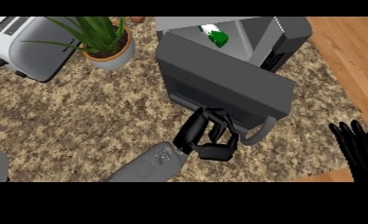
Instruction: Pick up the milk, place it into the microwave and close the microwave
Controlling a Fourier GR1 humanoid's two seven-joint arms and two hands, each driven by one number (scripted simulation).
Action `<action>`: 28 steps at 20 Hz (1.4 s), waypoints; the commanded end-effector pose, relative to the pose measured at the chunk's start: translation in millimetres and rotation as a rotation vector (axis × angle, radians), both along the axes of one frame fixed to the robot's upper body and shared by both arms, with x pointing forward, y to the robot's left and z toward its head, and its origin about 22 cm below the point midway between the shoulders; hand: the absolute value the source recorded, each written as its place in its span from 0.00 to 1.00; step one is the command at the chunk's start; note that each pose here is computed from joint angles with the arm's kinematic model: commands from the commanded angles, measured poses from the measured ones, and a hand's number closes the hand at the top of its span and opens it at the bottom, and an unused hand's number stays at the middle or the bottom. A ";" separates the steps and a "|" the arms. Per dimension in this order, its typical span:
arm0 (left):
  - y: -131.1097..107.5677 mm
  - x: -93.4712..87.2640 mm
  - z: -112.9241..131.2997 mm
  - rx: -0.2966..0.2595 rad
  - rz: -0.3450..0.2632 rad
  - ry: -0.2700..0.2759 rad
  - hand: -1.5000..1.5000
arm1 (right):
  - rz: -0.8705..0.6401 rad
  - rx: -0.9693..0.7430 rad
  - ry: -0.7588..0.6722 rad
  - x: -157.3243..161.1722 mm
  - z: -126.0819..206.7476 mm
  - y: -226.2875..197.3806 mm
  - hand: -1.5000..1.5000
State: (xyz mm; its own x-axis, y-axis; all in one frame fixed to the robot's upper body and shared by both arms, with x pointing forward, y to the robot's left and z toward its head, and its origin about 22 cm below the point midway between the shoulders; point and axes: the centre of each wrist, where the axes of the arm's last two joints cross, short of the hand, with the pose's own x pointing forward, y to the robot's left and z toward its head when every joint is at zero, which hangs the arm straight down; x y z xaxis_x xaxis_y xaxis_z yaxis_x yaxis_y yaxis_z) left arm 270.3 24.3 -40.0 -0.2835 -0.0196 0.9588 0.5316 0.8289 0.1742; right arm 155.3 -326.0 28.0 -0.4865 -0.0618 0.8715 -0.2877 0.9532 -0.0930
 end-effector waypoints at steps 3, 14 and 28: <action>-7.8 13.5 19.7 -0.086 0.168 -0.003 1.00 | 0.045 -0.060 -0.023 5.9 24.0 -7.0 0.00; -14.7 43.3 43.9 -0.068 0.350 0.037 0.00 | -0.078 -0.275 -0.204 24.5 82.4 -33.6 0.00; -15.8 67.5 68.9 -0.186 0.487 0.060 0.00 | -0.159 -0.478 -0.353 45.1 131.8 -45.6 1.00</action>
